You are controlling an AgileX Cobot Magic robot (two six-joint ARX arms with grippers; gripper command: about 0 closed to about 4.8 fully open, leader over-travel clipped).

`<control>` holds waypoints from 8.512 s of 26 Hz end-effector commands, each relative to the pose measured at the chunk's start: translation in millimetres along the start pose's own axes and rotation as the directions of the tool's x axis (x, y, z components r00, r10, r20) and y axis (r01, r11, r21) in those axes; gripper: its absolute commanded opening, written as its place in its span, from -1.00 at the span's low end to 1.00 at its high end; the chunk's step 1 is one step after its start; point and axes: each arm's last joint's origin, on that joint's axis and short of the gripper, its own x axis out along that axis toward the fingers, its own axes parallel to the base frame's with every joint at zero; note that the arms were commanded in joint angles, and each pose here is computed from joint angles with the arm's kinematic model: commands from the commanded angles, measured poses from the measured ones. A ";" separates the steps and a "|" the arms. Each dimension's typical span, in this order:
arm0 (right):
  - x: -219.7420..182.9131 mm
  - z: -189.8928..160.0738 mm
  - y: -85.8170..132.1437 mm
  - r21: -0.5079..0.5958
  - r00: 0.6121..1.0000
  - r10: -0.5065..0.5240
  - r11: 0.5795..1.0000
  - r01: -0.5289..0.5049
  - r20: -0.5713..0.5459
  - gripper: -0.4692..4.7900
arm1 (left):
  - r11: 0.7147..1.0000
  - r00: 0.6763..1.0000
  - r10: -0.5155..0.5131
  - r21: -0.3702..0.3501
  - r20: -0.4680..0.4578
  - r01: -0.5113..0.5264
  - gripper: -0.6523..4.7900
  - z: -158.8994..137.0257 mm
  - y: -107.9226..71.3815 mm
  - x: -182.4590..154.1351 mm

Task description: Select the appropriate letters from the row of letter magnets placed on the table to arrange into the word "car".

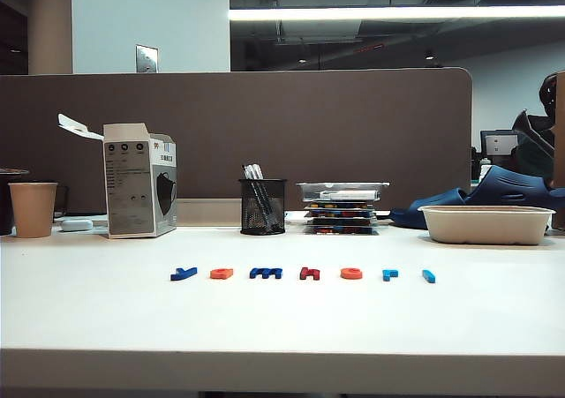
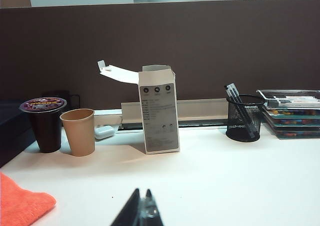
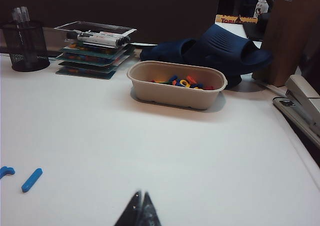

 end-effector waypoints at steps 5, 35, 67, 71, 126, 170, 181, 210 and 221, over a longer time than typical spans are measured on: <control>-0.1 0.2 0.1 -0.003 1.000 0.000 1.000 0.000 0.016 -0.84 | 1.000 1.000 0.000 -0.003 0.013 0.000 -0.78 1.9 0.2 0.0; -0.1 0.1 0.1 -0.003 1.000 -0.001 1.000 0.001 0.016 -0.84 | 0.999 0.999 -0.041 -0.001 0.034 0.042 -0.78 15.4 0.0 -1.1; -0.1 -0.2 0.1 -0.003 1.000 -0.001 1.000 0.001 0.012 -0.84 | 0.810 0.807 -0.520 -0.463 -0.282 0.360 -0.78 273.6 5.8 25.7; -0.1 -2.4 0.1 -0.002 1.000 -0.002 1.000 0.002 -0.011 -0.84 | 0.813 0.774 -0.501 -0.518 -0.387 0.267 -0.78 280.5 7.1 46.5; -0.1 -2.5 0.1 -0.002 1.000 -0.003 1.000 0.003 -0.012 -0.84 | 0.858 0.470 -0.473 -0.511 -0.745 0.054 -0.78 222.3 -122.3 93.0; -40.7 132.2 -6.8 0.118 0.993 -0.074 0.991 0.063 0.091 -0.84 | 0.860 0.466 -0.471 -0.508 -0.749 0.052 -0.78 220.5 -124.7 95.3; -5.3 227.4 -2.7 -0.050 0.954 0.298 0.953 -0.299 -0.039 -0.84 | 0.860 0.467 -0.471 -0.508 -0.749 0.053 -0.78 220.5 -124.7 95.2; 133.0 222.9 3.8 0.065 0.578 0.754 0.624 -0.779 -0.312 -0.82 | 0.860 0.466 -0.471 -0.508 -0.749 0.052 -0.78 220.5 -124.7 95.3; 136.1 219.5 6.3 0.111 0.612 0.703 0.684 -0.721 -0.363 -0.82 | 0.860 0.466 -0.471 -0.508 -0.749 0.052 -0.78 220.5 -124.7 95.3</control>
